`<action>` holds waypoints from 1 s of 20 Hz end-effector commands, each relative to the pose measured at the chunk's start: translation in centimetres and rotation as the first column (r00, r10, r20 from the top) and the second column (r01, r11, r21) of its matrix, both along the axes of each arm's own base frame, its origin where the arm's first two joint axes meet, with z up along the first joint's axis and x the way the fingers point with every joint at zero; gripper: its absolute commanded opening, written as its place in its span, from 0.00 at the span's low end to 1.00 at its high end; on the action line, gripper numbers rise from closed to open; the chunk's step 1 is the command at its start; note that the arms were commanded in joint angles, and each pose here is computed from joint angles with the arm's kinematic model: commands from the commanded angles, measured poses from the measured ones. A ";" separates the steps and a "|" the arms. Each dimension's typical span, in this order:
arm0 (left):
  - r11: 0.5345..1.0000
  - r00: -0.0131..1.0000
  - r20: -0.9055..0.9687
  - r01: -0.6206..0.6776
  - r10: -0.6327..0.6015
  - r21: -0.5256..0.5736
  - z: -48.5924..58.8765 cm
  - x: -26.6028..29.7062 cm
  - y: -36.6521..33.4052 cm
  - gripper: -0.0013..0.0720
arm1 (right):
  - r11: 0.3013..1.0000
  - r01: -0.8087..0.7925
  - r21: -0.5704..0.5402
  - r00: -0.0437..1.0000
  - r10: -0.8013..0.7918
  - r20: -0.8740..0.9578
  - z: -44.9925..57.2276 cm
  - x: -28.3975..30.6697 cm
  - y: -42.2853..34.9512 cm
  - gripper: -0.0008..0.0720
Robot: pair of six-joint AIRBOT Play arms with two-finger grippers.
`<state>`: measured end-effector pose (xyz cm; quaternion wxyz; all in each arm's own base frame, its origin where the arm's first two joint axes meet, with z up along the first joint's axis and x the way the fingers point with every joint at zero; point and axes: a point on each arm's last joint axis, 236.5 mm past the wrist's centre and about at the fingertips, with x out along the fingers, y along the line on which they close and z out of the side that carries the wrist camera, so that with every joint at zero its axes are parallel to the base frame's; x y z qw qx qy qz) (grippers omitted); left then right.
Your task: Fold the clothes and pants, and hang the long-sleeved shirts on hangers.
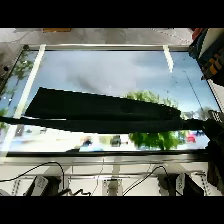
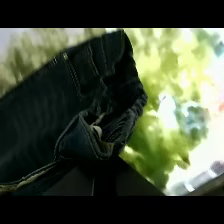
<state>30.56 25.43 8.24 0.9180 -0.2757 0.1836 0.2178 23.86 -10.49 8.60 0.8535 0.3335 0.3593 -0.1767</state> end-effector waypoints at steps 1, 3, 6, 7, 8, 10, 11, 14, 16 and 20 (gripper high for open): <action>0.989 0.998 0.049 -0.037 0.030 0.141 3.1 4.3 0.3 0.05 | 0.988 0.151 0.039 0.975 -0.155 0.159 2.1 2.4 -2.4 0.06; 0.985 0.999 0.043 0.009 -0.017 0.172 2.5 8.2 -1.9 0.05 | 0.977 0.173 0.122 0.959 -0.195 0.206 1.7 3.8 -2.6 0.06; 0.978 0.996 -0.001 0.084 -0.086 0.193 -0.4 13.9 -5.8 0.05 | 0.969 0.173 0.176 0.960 -0.206 0.191 -0.8 5.9 -2.7 0.06; 0.974 0.994 -0.016 0.109 -0.108 0.196 -1.3 15.5 -7.1 0.05 | 0.970 0.167 0.178 0.962 -0.199 0.187 -1.6 6.9 -2.6 0.06; 0.971 0.991 -0.029 0.133 -0.130 0.199 -2.2 17.0 -8.1 0.05 | 0.971 0.166 0.170 0.961 -0.198 0.193 -2.2 8.2 -2.7 0.06; 0.965 0.989 -0.037 0.147 -0.142 0.218 -3.1 19.4 -9.4 0.05 | 0.972 0.184 0.145 0.949 -0.214 0.233 -3.0 11.0 -3.2 0.06; 0.962 0.990 -0.034 0.139 -0.135 0.235 -3.2 20.3 -9.6 0.05 | 0.969 0.203 0.139 0.939 -0.233 0.252 -3.5 12.4 -3.5 0.06; 0.956 0.994 -0.041 0.107 -0.099 0.272 -4.2 21.4 -9.7 0.05 | 0.959 0.252 0.134 0.921 -0.279 0.270 -5.8 15.4 -3.4 0.06; 0.958 0.993 -0.058 0.111 -0.099 0.266 -5.2 21.5 -9.8 0.05 | 0.957 0.269 0.113 0.921 -0.290 0.261 -7.9 16.8 -3.1 0.06; 0.957 0.996 -0.066 0.082 -0.066 0.278 -5.9 21.4 -9.0 0.05 | 0.935 0.334 0.122 0.902 -0.355 0.248 -10.8 18.0 -3.4 0.06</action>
